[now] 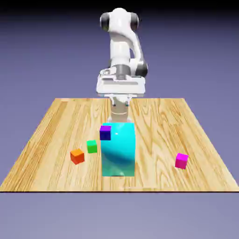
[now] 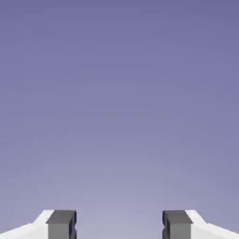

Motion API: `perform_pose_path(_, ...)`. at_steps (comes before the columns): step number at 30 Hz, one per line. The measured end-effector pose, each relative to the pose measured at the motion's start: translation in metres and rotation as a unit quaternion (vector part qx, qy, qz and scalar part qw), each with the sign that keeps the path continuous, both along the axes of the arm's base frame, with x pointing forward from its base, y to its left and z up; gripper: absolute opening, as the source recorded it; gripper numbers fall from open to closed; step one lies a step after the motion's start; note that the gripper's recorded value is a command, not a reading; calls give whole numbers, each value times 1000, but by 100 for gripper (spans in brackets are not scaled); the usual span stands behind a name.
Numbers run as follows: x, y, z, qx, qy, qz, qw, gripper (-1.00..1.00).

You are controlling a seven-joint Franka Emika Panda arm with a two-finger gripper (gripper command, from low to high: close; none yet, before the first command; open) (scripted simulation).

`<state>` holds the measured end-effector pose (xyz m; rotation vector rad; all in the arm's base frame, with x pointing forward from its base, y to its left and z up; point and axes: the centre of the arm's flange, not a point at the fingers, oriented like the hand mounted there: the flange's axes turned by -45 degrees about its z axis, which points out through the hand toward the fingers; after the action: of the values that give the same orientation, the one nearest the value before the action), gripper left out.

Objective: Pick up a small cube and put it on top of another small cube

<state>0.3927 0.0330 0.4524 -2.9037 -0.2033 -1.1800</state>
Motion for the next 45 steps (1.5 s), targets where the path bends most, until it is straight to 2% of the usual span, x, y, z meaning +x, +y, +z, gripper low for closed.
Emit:
perform_pose_path(8, 50, 78, -59, 45, 187, 21, 981, 0)
perform_pose_path(16, 82, 142, -132, 93, 383, -7, 919, 0)
perform_pose_path(26, 99, 197, -232, 133, 608, -82, 779, 0)
perform_pose_path(37, 83, 256, -337, 129, 806, -140, 561, 0)
perform_pose_path(40, 97, 231, -341, 135, 805, -172, 551, 0)
perform_pose_path(42, 68, 244, -370, 135, 805, -171, 551, 0)
perform_pose_path(43, 55, 249, -382, 134, 805, -172, 552, -100)
perform_pose_path(45, 55, 249, -382, 135, 805, -172, 551, -100)
